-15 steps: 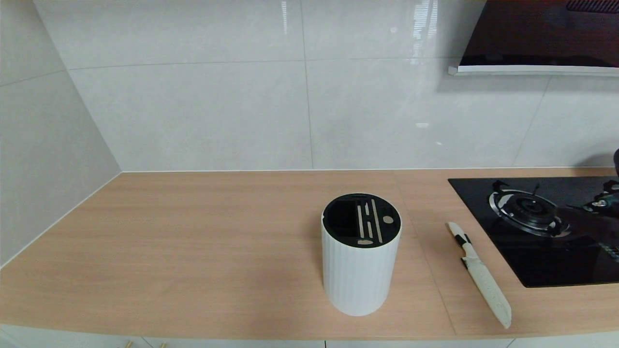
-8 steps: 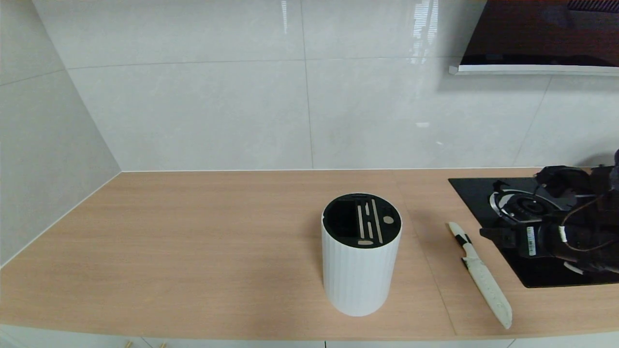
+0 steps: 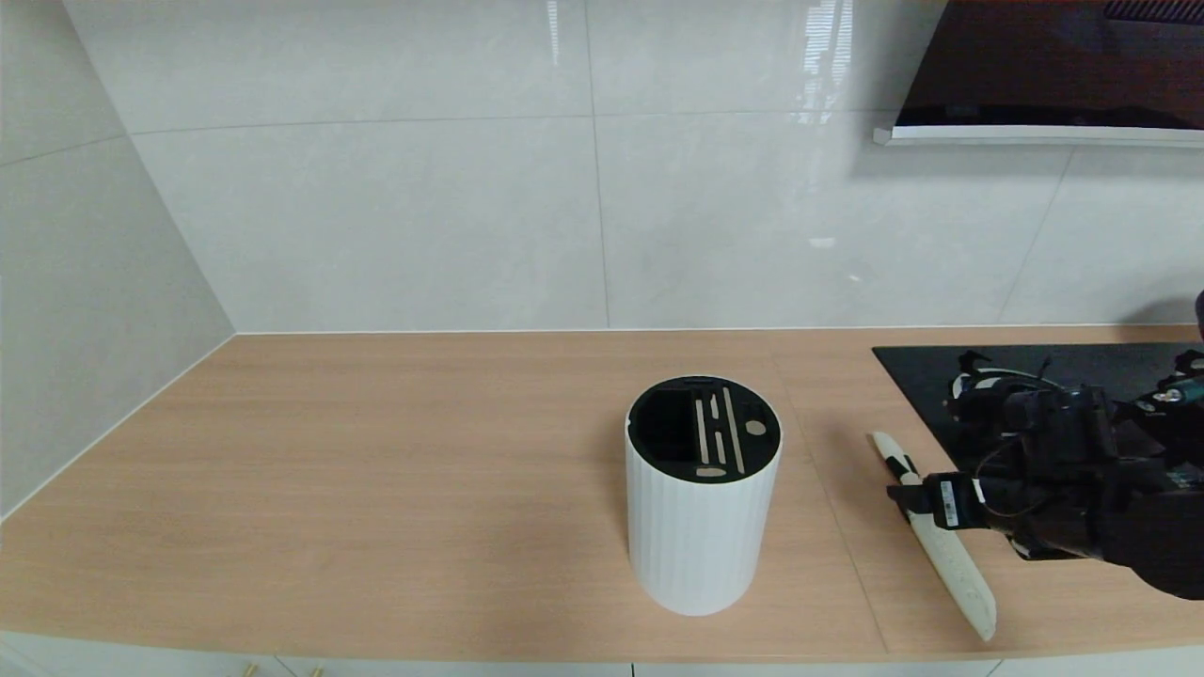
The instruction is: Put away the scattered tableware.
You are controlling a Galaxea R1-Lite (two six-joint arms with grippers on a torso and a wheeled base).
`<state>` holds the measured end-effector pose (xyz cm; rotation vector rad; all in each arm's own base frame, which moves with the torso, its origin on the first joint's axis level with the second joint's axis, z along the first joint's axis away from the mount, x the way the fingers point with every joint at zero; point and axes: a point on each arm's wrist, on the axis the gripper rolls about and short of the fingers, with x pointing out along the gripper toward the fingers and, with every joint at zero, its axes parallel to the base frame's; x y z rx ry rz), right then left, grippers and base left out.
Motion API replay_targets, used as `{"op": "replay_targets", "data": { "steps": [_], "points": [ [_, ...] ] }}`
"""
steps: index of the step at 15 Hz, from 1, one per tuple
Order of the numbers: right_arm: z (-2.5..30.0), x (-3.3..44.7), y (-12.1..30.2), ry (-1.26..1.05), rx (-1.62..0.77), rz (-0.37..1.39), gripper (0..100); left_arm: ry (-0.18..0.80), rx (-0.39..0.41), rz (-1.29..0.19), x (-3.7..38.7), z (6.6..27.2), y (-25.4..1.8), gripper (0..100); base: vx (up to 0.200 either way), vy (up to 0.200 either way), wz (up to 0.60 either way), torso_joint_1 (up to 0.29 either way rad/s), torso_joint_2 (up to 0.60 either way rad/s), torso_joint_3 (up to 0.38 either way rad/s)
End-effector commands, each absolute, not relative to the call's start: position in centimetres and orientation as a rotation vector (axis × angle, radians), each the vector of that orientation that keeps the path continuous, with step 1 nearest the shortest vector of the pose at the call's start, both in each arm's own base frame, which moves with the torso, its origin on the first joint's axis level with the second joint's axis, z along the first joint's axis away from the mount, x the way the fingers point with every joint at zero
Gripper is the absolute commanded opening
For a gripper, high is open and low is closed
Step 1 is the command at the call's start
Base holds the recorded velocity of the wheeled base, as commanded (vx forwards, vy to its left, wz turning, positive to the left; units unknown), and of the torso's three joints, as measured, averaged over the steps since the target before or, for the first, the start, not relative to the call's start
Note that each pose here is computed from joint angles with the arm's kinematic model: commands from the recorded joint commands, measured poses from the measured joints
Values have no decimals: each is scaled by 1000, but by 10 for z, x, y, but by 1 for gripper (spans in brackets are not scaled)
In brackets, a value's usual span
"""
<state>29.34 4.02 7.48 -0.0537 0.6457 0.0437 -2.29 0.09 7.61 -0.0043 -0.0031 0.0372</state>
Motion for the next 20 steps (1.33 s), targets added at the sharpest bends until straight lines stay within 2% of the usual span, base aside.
{"op": "replay_targets", "data": {
  "steps": [1, 20],
  "points": [
    [51, 296, 40, 724, -62, 40, 100, -3, -5, 37, -23, 76, 1, 100, 0, 0, 0, 0, 0, 0],
    [32, 309, 33, 715, -15, 9, 100, -2, -5, 37, -23, 76, 1, 100, 0, 0, 0, 0, 0, 0]
  ]
}}
